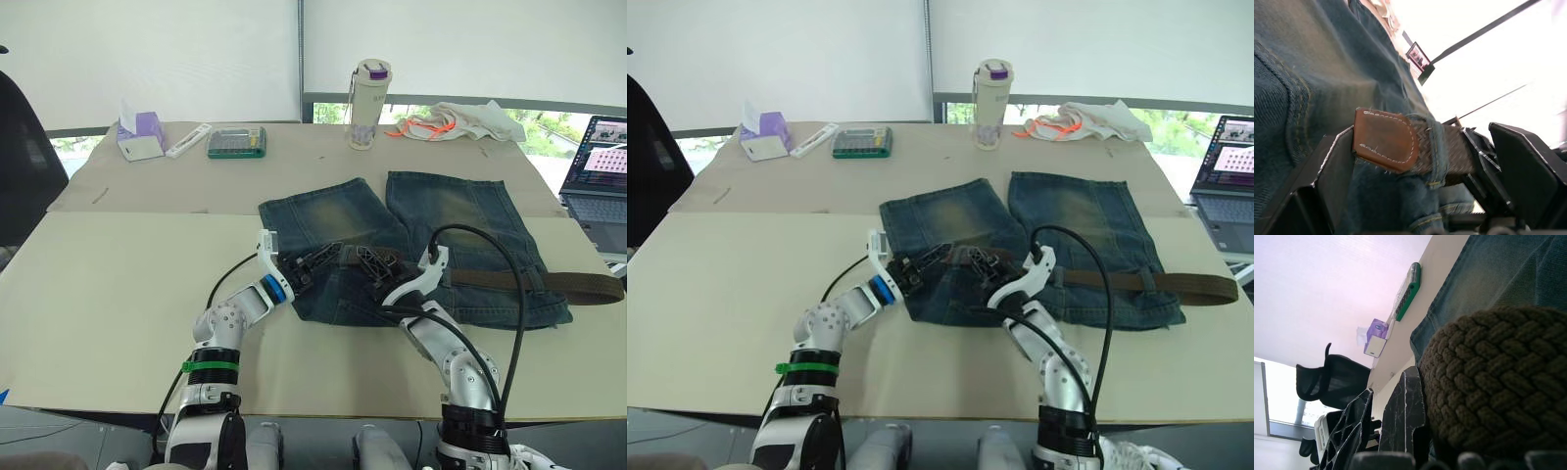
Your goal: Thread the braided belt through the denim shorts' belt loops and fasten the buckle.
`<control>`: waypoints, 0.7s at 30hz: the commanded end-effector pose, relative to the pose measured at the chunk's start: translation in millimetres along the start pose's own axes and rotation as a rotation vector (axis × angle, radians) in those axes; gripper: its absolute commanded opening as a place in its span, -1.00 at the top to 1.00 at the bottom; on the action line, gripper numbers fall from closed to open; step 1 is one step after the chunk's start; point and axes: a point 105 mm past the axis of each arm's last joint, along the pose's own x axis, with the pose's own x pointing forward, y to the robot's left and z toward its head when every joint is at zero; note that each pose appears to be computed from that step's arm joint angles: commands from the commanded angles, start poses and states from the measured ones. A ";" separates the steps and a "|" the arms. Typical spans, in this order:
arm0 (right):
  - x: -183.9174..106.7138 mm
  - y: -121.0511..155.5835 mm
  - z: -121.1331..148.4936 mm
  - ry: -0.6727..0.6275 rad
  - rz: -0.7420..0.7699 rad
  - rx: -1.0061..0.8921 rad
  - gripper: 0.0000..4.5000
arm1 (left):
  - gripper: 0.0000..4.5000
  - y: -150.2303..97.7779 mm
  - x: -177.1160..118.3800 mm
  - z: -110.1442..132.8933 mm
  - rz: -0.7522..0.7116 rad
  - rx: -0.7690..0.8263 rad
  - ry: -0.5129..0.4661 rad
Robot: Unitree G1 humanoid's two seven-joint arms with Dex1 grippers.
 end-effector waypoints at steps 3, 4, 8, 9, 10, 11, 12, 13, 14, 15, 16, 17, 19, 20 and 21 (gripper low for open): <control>0.1 10.8 -3.1 0.017 0.032 -0.040 1.00 | -0.03 -20.7 5.5 4.5 -0.079 0.010 -0.013; 0.2 10.9 -3.8 0.021 0.032 -0.043 1.00 | 0.12 -20.3 5.4 3.8 -0.076 0.010 -0.011; 0.0 12.0 -6.8 0.035 0.042 -0.062 1.00 | 0.70 -18.9 6.1 1.4 -0.065 0.015 -0.007; -0.3 12.5 -7.4 0.038 0.047 -0.071 1.00 | 0.86 -18.8 6.3 1.0 -0.063 0.015 -0.006; -1.0 10.8 -6.4 0.036 0.037 -0.093 0.82 | 1.00 -18.4 6.6 0.2 -0.060 0.020 -0.001; -1.4 9.7 -5.8 0.033 0.029 -0.108 0.64 | 1.00 -18.0 6.4 0.0 -0.058 0.025 0.002; -3.5 14.2 -6.4 0.040 0.054 -0.116 0.48 | 1.00 -16.5 6.6 0.0 -0.048 0.035 0.005; -6.3 15.6 -6.3 0.045 0.059 -0.133 0.37 | 1.00 -13.3 6.6 0.8 -0.029 0.049 0.007; -8.2 16.8 -6.6 0.050 0.063 -0.144 0.18 | 1.00 -10.9 6.4 1.5 -0.016 0.058 0.007; -13.4 16.4 -7.1 0.068 0.069 -0.185 0.06 | 1.00 -7.4 4.9 2.1 0.002 0.082 0.016; -16.9 15.5 -7.6 0.082 0.070 -0.214 -0.11 | 1.00 -5.1 3.9 2.5 0.011 0.099 0.023; -29.8 15.8 -6.1 0.127 0.100 -0.320 -0.25 | 1.00 1.8 -1.3 2.2 0.036 0.160 0.057; -56.9 21.3 -0.7 0.213 0.184 -0.484 -0.54 | 1.00 16.1 -13.2 1.9 0.081 0.270 0.125; -65.4 24.0 1.1 0.240 0.213 -0.526 -0.72 | 1.00 20.8 -17.2 2.3 0.095 0.300 0.145; -76.1 21.3 19.4 0.219 0.203 -0.563 -0.91 | 1.00 27.7 -23.3 9.9 0.123 0.318 0.139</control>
